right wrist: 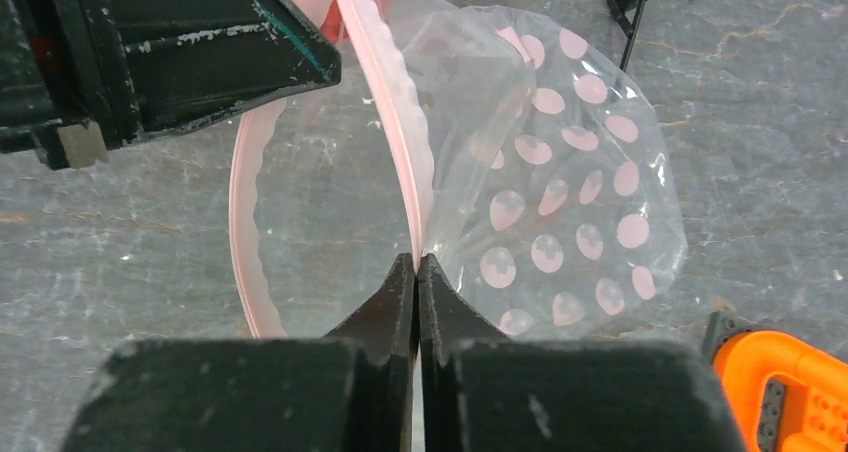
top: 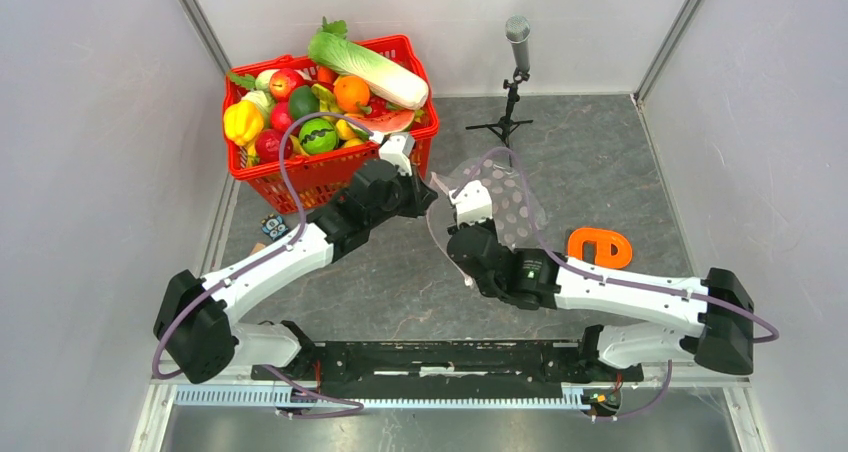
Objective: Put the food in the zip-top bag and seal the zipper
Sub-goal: Open the zipper of the food storage bag, then pick up the fake vegetable from the bin.
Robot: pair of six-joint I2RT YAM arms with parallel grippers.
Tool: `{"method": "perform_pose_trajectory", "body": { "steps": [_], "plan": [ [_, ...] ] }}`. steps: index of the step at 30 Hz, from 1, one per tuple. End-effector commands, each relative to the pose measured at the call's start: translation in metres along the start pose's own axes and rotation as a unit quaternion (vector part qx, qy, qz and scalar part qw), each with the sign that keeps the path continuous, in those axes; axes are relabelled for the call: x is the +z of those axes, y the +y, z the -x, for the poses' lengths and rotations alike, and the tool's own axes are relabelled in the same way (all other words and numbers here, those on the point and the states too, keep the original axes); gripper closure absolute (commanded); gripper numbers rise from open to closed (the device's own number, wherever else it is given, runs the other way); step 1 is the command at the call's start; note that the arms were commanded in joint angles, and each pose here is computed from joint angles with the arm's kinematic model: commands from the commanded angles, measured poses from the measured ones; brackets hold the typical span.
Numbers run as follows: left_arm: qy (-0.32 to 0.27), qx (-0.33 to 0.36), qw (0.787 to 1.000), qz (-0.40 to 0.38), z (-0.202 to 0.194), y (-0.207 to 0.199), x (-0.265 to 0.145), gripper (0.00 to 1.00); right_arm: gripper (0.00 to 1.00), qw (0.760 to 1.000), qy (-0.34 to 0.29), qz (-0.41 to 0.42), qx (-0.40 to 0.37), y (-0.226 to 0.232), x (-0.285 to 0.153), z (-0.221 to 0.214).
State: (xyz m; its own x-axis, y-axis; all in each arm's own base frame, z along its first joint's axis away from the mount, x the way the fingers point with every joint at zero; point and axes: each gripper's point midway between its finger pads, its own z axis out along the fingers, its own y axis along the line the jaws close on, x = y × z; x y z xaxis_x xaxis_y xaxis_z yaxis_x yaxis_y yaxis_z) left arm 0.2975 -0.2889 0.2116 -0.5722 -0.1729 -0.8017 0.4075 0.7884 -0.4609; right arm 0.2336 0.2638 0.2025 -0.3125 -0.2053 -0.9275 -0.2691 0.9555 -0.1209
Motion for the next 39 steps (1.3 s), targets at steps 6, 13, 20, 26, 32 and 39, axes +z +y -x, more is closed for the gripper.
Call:
{"method": "perform_pose_trajectory", "body": {
  "steps": [6,13,20,26,32,39],
  "plan": [
    [-0.022,0.099,0.993,0.065,0.032,0.018,-0.010,0.98,1.00,0.997,-0.039,0.006,0.070,-0.044,0.004,0.024],
    [-0.003,0.138,0.990,0.005,0.035,-0.006,0.004,0.96,1.00,0.996,-0.035,0.020,0.077,-0.058,0.013,0.036],
    [0.004,0.121,0.989,-0.088,0.051,-0.054,0.009,0.36,1.00,0.996,-0.024,-0.018,0.087,-0.067,0.017,0.033],
    [-0.039,0.139,0.988,-0.056,0.080,-0.046,-0.027,0.15,1.00,0.994,-0.031,0.005,0.107,-0.055,0.027,0.038],
    [-0.117,0.126,0.985,0.028,0.145,-0.007,-0.066,0.01,1.00,0.991,-0.041,0.042,0.118,-0.040,0.034,0.044],
    [-0.181,0.065,0.976,0.097,0.250,0.057,-0.084,0.00,1.00,0.991,-0.036,0.066,0.111,-0.033,0.035,0.040]
  ]
}}
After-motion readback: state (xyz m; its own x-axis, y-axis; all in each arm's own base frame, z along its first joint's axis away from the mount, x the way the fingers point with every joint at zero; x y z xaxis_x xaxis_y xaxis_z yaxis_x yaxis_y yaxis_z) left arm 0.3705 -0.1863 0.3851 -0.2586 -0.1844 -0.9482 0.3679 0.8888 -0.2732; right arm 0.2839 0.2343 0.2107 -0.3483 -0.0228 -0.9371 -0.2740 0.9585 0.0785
